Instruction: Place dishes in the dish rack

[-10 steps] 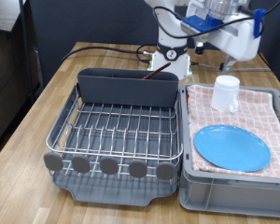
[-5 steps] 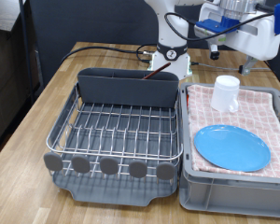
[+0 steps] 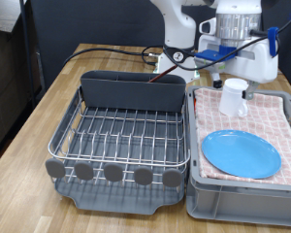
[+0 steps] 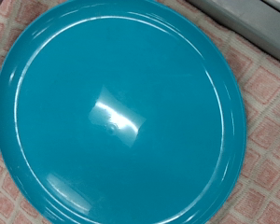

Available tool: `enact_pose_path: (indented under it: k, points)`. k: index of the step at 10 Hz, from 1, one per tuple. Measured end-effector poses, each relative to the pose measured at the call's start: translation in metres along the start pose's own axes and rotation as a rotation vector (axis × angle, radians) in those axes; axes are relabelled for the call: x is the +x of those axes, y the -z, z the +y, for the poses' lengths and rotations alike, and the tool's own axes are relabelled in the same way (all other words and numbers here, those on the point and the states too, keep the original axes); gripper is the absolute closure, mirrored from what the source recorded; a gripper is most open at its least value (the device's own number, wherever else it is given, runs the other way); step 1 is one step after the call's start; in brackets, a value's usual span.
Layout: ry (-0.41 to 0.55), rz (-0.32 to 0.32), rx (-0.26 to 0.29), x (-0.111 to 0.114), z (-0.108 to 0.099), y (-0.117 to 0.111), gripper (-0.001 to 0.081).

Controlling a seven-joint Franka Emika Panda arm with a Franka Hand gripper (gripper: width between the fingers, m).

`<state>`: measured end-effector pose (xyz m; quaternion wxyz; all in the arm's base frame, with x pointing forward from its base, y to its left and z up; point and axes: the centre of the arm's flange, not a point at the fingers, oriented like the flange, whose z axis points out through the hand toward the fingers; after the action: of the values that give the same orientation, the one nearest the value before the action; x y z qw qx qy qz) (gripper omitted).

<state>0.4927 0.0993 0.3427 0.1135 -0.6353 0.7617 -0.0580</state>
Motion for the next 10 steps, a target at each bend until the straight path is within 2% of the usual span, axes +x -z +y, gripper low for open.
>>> enact_pose_path:
  k: [1,3,5,10]
  points:
    - [0.0,0.003,-0.006,0.0,0.0,0.0,0.0003]
    - [0.04,-0.063,-0.033,0.004,0.001,-0.003,0.0003]
    - [0.1,-0.101,-0.045,0.009,0.004,-0.013,0.0003]
    - [0.1,-0.095,-0.034,0.014,0.018,-0.045,0.0003]
